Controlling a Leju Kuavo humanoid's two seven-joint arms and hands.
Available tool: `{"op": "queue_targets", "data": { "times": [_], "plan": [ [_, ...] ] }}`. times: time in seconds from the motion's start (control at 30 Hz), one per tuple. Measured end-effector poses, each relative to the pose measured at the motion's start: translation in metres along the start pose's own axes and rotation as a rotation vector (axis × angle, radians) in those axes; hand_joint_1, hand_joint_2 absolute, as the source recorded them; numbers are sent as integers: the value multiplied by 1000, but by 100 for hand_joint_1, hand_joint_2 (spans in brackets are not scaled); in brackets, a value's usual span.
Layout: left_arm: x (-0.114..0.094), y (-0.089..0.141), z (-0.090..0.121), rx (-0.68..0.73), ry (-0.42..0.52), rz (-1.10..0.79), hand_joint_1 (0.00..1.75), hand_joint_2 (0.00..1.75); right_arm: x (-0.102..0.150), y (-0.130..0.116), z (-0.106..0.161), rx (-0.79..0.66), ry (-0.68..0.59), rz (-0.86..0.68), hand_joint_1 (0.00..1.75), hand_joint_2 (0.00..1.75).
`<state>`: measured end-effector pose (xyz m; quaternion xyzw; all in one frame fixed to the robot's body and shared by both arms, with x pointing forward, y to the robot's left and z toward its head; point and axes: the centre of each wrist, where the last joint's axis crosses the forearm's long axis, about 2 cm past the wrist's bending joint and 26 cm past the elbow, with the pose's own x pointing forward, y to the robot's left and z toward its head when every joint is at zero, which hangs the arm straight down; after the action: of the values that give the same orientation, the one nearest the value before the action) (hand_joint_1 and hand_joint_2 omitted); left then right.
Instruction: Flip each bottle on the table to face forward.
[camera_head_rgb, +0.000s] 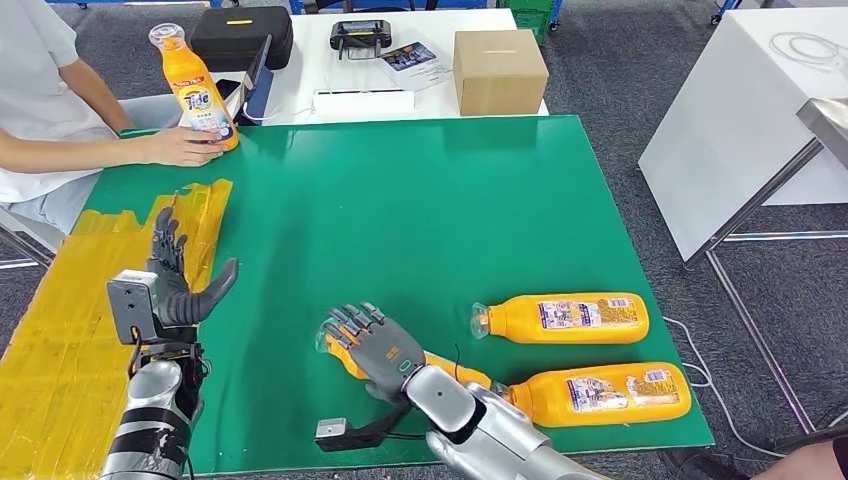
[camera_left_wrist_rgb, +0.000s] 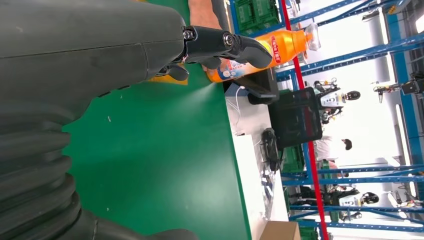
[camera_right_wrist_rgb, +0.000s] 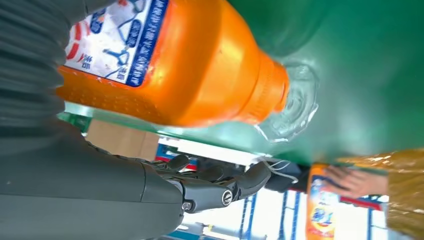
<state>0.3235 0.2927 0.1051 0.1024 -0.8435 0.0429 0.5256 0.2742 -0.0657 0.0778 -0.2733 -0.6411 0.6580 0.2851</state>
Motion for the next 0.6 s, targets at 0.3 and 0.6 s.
{"op": "queue_targets", "data": {
  "times": [0.3,0.6],
  "plan": [
    [1,-4,-2,-3,3,4,0,175,-8,2,-6,-20,92,-46,0,175],
    [0,-4,0,2,13,-1,0,175,-12,6,-8,10,142,-100,0,175]
  ]
}}
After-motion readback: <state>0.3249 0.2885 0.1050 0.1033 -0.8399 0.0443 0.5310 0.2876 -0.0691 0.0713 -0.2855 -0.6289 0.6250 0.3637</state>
